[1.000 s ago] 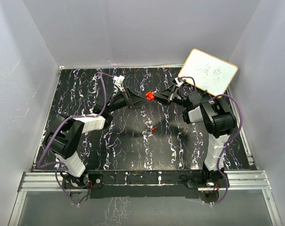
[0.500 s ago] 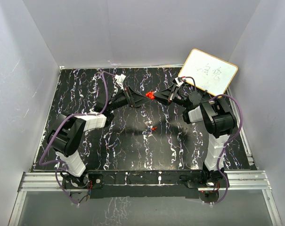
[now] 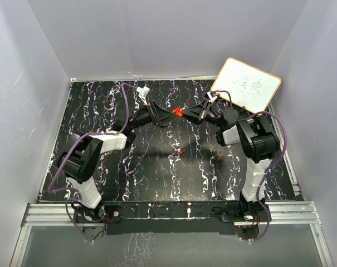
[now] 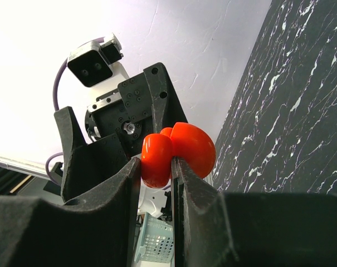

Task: Insert the wireless bluetooth earbuds into the charging case
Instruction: Place the earbud in the charging case.

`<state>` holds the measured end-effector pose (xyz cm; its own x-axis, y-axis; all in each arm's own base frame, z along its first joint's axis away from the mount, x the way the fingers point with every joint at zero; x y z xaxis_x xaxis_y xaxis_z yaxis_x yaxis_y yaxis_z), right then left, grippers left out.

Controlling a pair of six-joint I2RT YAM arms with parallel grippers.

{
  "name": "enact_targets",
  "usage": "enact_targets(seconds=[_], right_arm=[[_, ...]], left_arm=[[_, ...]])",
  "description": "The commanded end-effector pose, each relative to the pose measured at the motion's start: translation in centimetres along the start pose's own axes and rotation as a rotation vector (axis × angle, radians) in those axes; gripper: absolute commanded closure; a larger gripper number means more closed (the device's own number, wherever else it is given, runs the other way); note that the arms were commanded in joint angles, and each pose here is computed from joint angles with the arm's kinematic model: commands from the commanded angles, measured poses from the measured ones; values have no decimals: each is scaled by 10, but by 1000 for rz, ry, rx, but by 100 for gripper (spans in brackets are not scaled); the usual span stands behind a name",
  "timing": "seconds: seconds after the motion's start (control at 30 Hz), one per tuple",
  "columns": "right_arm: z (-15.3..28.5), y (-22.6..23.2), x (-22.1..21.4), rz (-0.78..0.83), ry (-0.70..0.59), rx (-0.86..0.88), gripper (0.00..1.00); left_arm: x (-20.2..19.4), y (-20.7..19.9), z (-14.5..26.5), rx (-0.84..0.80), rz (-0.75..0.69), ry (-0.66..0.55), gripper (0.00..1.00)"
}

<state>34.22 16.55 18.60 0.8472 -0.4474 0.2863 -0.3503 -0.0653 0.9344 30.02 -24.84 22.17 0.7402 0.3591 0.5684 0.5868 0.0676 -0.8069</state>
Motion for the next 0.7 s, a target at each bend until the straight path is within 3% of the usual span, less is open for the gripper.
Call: enact_targets(seconds=[0.0, 0.67], right_arm=[[2, 37, -2, 289, -5, 221, 100], [2, 37, -2, 292, -6, 221, 100]], left_arm=[[15, -4, -5, -30, -62, -26, 1], [29, 3, -7, -41, -82, -50, 1]])
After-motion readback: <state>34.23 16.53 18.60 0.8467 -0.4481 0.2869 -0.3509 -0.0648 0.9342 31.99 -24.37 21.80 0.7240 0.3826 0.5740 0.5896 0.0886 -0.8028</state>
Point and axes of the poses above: each gripper's point midway between its finger pads, its own z axis back along the fingers, its own y axis along the line the jaws close on, x = y × z, the point moved 9 cm from there along z, back along the fingers, and after that the axes turned 4 degrees about z, right-handed, at the moved point
